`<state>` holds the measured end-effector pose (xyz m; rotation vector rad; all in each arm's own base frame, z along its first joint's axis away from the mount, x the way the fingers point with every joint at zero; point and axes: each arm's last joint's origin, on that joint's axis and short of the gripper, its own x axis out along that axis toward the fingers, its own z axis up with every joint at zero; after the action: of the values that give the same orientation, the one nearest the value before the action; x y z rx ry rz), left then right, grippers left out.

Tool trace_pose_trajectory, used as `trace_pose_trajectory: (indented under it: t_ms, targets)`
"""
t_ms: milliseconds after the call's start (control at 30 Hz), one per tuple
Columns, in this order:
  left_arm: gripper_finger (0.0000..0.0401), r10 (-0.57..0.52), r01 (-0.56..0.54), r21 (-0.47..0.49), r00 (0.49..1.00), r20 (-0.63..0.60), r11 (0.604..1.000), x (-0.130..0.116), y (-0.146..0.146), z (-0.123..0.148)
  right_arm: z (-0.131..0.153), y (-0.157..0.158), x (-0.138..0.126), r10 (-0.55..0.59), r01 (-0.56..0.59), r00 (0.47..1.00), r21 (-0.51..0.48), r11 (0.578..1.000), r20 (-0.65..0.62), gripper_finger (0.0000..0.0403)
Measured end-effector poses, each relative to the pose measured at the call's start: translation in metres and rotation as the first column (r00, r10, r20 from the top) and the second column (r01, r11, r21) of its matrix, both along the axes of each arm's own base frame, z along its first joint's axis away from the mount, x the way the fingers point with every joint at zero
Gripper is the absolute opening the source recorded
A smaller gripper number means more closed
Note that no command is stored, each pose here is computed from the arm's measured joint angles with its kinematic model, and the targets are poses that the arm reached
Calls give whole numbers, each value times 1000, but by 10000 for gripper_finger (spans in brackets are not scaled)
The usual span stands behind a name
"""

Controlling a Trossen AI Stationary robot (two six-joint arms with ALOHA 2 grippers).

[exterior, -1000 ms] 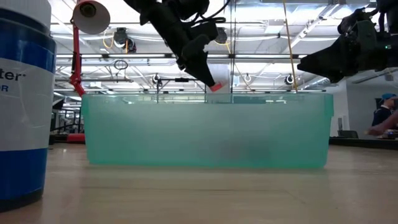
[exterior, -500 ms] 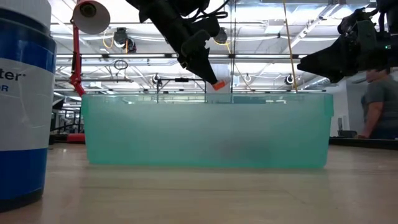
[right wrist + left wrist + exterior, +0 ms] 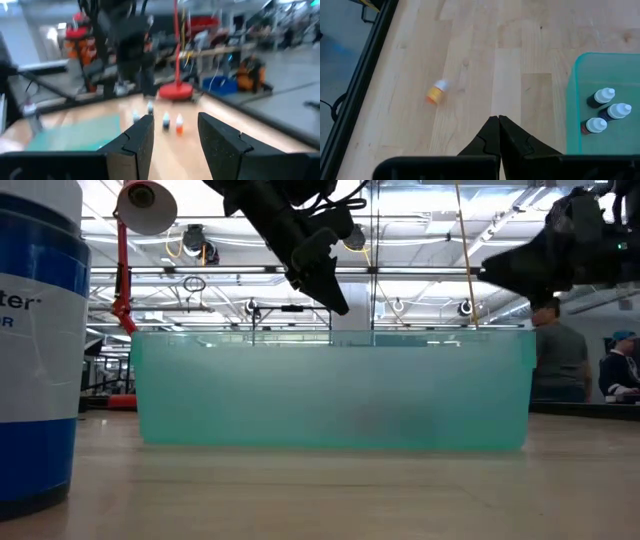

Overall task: Pick & Place food coloring
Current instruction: Put the small orange food coloring bottle into the green bin

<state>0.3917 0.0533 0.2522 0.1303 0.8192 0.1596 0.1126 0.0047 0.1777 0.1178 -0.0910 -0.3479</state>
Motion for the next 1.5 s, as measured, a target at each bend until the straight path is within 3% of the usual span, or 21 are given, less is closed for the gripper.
trace_pose_trajectory:
  t_ms: [100, 200, 267, 367, 500, 633, 800, 933, 1067, 1167, 1300, 1500]
  targets:
    - [4, 0, 0, 0, 1000, 0, 1000, 0, 0, 0, 11, -2, -2, -75, 75, 991, 1, 997, 108, 141]
    - [3, 0, 0, 0, 1000, 0, 1000, 0, 0, 0, 13, -3, -3, -93, 95, 988, -9, 995, 119, 141]
    - [3, 2, -2, -3, 1000, 1, 1000, 0, 0, 0, 9, -4, -1, -107, 108, 992, -17, 994, 71, 141]
    - [10, 0, 0, 0, 1000, 0, 1000, 0, 0, 0, -3, -8, 3, -139, 137, 985, -31, 990, -104, 141]
    - [6, 7, -8, 3, 1000, 20, 1000, 1, 2, 1, 13, -14, 12, -192, 190, 972, -27, 981, -133, 141]
    - [8, 164, -164, -9, 983, 84, 986, 1, 22, 5, 12, -17, 18, -218, 214, 964, -47, 976, -153, 141]
    - [74, 341, -334, -87, 935, 94, 939, -9, 79, 21, 11, -20, 22, -239, 231, 955, -66, 971, -176, 141]
    - [154, 411, -397, -132, 906, 104, 908, -11, 125, 51, 11, -20, 23, -242, 234, 955, -65, 970, -172, 141]
    - [224, 446, -437, -156, 895, 23, 886, 2, 153, 62, 11, -20, 23, -240, 232, 956, -64, 971, -167, 141]
    - [251, 426, -433, -176, 901, -77, 884, 21, 163, 50, 12, -20, 23, -240, 233, 957, -64, 970, -165, 141]
    - [259, 389, -434, -162, 886, -251, 886, 43, 167, 9, 12, -20, 23, -239, 232, 957, -64, 971, -165, 141]
    - [259, 384, -450, -153, 862, -330, 880, 60, 174, -43, 12, -20, 23, -241, 230, 955, -81, 970, -172, 141]
